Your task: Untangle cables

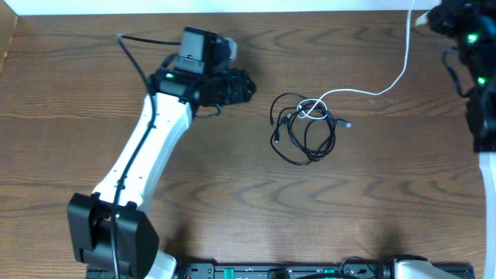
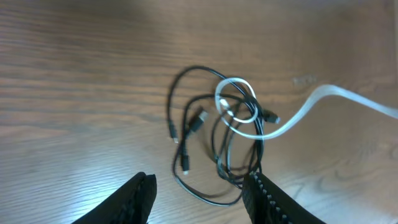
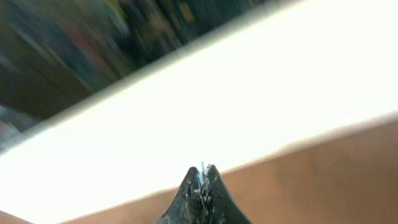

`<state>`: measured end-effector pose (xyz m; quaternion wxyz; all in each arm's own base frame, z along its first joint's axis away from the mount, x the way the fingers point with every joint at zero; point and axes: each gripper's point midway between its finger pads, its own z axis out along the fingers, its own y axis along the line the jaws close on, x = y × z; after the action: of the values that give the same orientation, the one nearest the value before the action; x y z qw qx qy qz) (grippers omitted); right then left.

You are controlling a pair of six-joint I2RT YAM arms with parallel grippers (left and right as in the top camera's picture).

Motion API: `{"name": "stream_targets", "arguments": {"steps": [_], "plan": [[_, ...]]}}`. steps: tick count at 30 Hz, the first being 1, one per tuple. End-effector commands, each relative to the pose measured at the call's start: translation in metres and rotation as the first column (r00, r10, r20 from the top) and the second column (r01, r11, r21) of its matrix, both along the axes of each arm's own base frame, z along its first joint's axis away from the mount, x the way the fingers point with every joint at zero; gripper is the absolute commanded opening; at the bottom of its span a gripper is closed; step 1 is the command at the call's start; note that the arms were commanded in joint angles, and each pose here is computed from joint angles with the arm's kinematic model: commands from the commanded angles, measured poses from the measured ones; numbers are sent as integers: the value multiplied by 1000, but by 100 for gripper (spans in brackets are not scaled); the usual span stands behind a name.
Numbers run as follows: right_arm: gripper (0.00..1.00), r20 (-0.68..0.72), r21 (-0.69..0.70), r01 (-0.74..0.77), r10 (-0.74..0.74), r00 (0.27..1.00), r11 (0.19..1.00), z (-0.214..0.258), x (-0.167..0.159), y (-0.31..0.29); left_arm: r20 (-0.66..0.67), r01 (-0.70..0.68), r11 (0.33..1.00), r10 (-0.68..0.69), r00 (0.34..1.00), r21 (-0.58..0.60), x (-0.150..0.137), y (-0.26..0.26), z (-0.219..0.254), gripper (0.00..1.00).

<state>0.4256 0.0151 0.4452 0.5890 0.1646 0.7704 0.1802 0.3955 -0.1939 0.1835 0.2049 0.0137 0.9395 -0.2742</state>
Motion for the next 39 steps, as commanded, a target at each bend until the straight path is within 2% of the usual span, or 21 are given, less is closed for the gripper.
{"name": "stream_targets", "arguments": {"steps": [1, 3, 6, 10, 15, 16, 17, 18, 19, 20, 23, 26, 28, 38, 39], "plan": [[1, -154, -32, -29, 24, 988, 999, -47, 12, 1, -36, 70, 997, -70, 997, 14, -1, -21, -23, 50], [1, -269, -40, -38, 26, 963, 998, -84, 19, 0, -57, 91, 996, -90, 994, 20, -3, -30, -34, 50], [1, -460, -55, -23, -5, 888, 998, -148, 26, -10, -76, 114, 993, -112, 991, 26, -5, -40, -47, 50], [1, -650, -87, 51, -96, 754, 995, -228, 32, -48, -76, 111, 994, -109, 991, 24, -4, -41, -48, 50], [1, -738, -103, 115, -153, 657, 988, -281, 34, -96, -73, 108, 994, -106, 992, 24, -3, -40, -48, 51], [7, -748, -105, 122, -159, 645, 987, -287, 33, -104, -74, 109, 994, -107, 992, 23, -3, -40, -48, 51], [25, -757, -110, 126, -165, 632, 986, -292, 31, -112, -74, 109, 994, -107, 992, 23, -3, -40, -48, 51], [58, -764, -109, 127, -165, 624, 986, -295, 29, -116, -73, 108, 994, -106, 992, 24, -3, -40, -48, 51], [84, -770, -107, 128, -164, 617, 986, -297, 27, -120, -74, 109, 994, -107, 992, 23, -3, -40, -48, 51], [99, -777, -100, 127, -158, 610, 987, -299, 24, -122, -73, 108, 994, -107, 992, 24, -2, -40, -48, 51], [99, -783, -40, 49, -62, 619, 998, -298, 21, -108, -73, 108, 994, -107, 992, 24, -2, -40, -48, 51], [99, -767, 84, -88, 121, 630, 993, -294, 21, -73, -72, 108, 994, -106, 992, 24, -2, -40, -48, 52], [99, -769, 113, -128, 168, 617, 985, -294, 19, -57, -69, 108, 994, -106, 992, 23, -2, -40, -47, 52], [99, -829, 165, -308, 301, 472, 937, -312, -10, 24, -71, 75, 997, -73, 995, 21, 5, -29, -47, 52], [96, -834, 169, -329, 313, 455, 929, -318, -14, 35, -74, 64, 998, -63, 995, 19, 7, -26, -47, 52]]}}
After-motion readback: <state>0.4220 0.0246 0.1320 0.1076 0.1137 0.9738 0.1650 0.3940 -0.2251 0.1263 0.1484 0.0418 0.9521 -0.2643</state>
